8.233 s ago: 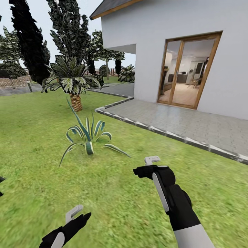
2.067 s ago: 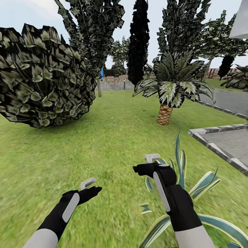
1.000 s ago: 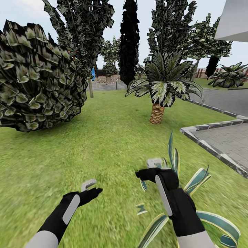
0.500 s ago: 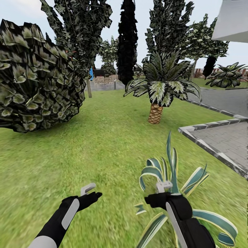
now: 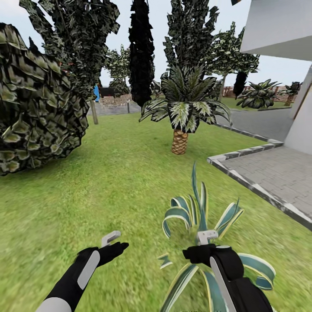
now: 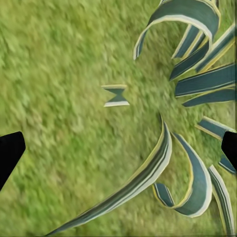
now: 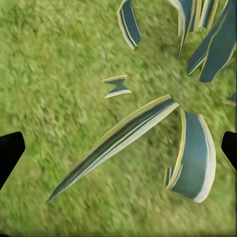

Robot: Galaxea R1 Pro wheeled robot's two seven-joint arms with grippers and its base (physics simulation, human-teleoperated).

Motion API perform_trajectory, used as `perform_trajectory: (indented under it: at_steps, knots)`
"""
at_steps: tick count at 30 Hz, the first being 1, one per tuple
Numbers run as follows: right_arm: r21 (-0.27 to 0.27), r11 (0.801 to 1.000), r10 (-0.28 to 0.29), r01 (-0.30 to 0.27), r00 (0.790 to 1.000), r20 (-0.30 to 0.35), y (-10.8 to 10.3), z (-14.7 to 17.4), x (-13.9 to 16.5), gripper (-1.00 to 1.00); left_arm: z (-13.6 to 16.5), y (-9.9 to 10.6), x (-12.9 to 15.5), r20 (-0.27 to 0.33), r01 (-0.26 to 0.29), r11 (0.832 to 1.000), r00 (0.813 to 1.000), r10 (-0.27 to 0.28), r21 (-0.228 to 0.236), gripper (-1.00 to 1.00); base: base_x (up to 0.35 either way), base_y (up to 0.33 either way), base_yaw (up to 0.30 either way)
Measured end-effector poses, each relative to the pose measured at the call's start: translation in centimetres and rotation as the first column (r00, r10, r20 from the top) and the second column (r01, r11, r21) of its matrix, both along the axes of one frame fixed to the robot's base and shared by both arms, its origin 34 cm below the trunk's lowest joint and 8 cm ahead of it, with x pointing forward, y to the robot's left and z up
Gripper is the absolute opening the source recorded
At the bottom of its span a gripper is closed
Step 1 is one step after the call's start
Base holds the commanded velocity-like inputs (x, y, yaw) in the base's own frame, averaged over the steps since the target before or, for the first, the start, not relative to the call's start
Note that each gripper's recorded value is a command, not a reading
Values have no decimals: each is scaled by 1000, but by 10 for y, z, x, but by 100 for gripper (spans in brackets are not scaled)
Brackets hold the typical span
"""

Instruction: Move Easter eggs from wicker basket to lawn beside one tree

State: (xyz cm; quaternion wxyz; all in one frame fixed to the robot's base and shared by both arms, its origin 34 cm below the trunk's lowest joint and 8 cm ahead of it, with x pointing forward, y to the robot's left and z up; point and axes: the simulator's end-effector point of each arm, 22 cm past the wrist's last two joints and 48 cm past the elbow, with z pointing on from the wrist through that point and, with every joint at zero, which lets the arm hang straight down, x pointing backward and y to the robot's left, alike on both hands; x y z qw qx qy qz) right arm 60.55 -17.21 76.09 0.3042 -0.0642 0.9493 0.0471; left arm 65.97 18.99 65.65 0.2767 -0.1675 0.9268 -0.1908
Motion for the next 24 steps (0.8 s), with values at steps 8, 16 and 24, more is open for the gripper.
perform_trajectory:
  at_steps: [8, 16, 24]
  knots:
    - [4, 1000, -21, 21, 1000, -2, -7, 0, 1, 100, 0, 0, 0, 0, 1, 1000, 1000, -1, -1, 100, 0, 0, -267]
    - [5, 999, -36, 36, 999, -2, -12, -1, 2, 100, 0, -1, 0, 0, 1, 1000, 1000, -1, -2, 100, 0, 0, -267]
    - [6, 999, -39, 39, 999, -2, -14, -1, 2, 100, 1, -2, 0, 3, 3, 1000, 1000, -3, -7, 100, 0, 73, -267]
